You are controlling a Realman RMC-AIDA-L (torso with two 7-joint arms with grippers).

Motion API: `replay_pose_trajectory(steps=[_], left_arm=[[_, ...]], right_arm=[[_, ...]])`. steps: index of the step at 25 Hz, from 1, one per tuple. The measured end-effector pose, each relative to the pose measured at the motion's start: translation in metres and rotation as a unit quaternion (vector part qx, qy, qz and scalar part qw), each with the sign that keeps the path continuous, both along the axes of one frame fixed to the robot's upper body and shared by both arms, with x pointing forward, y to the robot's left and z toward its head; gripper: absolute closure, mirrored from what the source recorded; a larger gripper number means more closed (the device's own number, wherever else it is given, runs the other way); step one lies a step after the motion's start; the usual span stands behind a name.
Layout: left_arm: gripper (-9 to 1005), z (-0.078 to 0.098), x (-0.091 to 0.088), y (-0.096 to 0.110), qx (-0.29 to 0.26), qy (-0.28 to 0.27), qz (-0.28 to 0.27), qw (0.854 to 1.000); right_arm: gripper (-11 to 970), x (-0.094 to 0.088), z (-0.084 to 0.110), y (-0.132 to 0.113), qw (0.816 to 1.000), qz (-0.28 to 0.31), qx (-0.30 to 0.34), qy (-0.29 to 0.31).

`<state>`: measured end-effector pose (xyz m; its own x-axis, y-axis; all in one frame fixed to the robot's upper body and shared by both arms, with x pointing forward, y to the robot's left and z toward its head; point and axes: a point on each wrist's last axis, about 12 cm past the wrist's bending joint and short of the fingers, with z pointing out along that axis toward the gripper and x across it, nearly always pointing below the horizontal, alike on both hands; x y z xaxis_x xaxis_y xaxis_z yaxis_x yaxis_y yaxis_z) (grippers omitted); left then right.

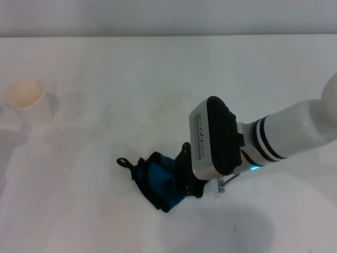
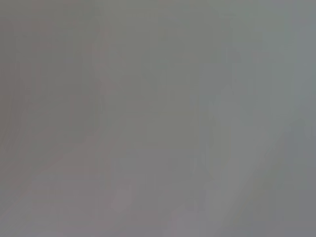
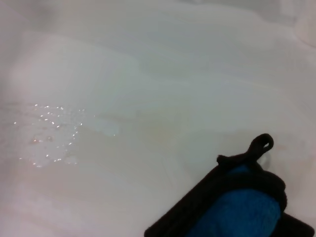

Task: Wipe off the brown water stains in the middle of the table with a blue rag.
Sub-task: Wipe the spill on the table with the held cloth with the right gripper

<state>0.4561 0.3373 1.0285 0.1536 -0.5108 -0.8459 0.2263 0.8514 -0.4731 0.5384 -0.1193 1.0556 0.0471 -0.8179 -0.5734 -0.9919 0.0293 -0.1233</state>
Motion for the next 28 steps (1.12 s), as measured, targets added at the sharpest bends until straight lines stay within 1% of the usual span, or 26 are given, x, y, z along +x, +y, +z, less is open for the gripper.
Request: replay_pose_trajectory(steps=[4, 8, 10, 12, 13, 17, 21, 24, 28], left_arm=[[108, 0.001, 0.002, 0.0, 0.002, -0.003, -0.001, 1.0], [108, 0.002, 0.002, 0.0, 0.003, -0.004, -0.002, 1.0], [108, 0.002, 0.002, 0.0, 0.003, -0.003, -0.002, 1.0], [108, 0.002, 0.002, 0.0, 0.003, -0.003, -0.002, 1.0], [108, 0.002, 0.002, 0.0, 0.003, -0.003, -0.001, 1.0], [108, 0.002, 0.002, 0.0, 0.003, -0.003, -0.001, 1.0], [108, 0.002, 0.002, 0.0, 0.003, -0.003, -0.002, 1.0], [108, 0.002, 0.002, 0.0, 0.003, -0.004, -0.002, 1.0], [108, 0.002, 0.002, 0.0, 0.002, -0.004, -0.002, 1.0]], right_arm=[[888, -0.006, -0.003, -0.004, 1.0, 0.003, -0.003, 0.018], [888, -0.012, -0.003, 0.0, 1.0, 0.004, 0.011, 0.024], [888, -0.022, -0.003, 0.006, 0.998, 0.021, 0.021, 0.047], [888, -0.037, -0.003, 0.011, 0.994, 0.056, 0.028, 0.089], [888, -0.041, -0.002, 0.013, 0.992, 0.067, 0.034, 0.101], [888, -0.047, 0.005, 0.02, 0.986, 0.093, 0.056, 0.124], [888, -0.053, 0.007, 0.028, 0.982, 0.118, 0.072, 0.131], [889, -0.059, 0.005, 0.033, 0.98, 0.131, 0.079, 0.126], [889, -0.061, -0.003, 0.04, 0.984, 0.128, 0.073, 0.096]])
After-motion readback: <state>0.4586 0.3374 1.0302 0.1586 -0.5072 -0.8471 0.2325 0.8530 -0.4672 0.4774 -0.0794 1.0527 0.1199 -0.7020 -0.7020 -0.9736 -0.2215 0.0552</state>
